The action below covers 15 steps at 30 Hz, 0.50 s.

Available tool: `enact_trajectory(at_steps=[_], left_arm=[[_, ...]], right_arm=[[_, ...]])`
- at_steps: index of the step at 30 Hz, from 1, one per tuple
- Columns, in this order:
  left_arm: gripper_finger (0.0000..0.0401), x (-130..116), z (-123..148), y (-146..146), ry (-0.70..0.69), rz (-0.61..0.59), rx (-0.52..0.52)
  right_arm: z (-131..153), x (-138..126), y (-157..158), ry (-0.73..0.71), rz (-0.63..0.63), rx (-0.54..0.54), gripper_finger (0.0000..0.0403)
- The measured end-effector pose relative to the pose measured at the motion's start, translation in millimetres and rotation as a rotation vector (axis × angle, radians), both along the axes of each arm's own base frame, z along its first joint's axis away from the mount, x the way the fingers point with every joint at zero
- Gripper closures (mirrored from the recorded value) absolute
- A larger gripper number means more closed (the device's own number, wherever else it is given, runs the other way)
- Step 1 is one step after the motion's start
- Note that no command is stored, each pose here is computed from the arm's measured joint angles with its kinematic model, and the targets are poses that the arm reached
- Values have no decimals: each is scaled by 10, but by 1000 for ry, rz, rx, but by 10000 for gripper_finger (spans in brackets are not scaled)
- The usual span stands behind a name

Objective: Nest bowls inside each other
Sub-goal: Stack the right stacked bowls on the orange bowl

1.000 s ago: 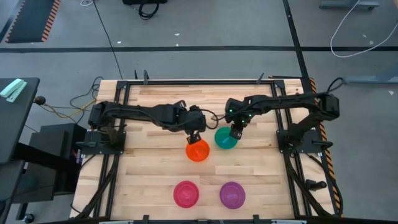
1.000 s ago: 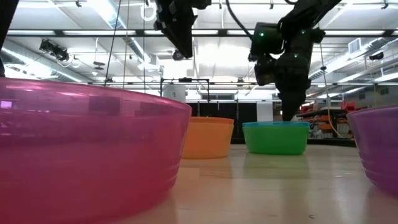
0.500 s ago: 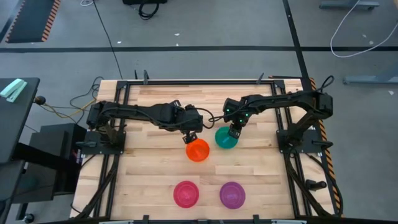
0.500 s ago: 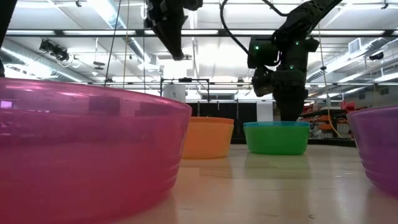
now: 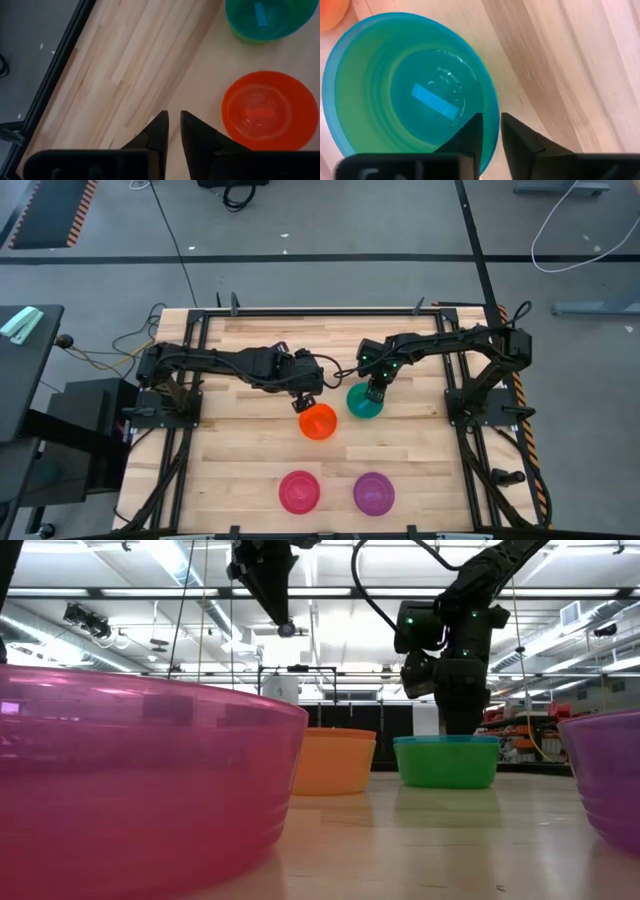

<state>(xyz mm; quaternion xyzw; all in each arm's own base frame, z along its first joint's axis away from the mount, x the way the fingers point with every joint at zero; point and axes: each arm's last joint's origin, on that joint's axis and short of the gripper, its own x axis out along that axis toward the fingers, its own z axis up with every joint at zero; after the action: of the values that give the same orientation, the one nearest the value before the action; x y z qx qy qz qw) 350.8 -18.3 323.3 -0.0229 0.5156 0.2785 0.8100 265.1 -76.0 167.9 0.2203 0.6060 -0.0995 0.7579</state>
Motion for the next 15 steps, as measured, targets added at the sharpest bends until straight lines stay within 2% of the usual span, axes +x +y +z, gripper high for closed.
enact_trajectory(at_steps=[5, 15], left_arm=[[350, -26, 13, 2, 8, 6, -1], [346, -145, 81, 24, 28, 57, 29]], right_arm=[[3, 5, -2, -7, 10, -5, 391], [78, 61, -17, -38, 41, -24, 395]])
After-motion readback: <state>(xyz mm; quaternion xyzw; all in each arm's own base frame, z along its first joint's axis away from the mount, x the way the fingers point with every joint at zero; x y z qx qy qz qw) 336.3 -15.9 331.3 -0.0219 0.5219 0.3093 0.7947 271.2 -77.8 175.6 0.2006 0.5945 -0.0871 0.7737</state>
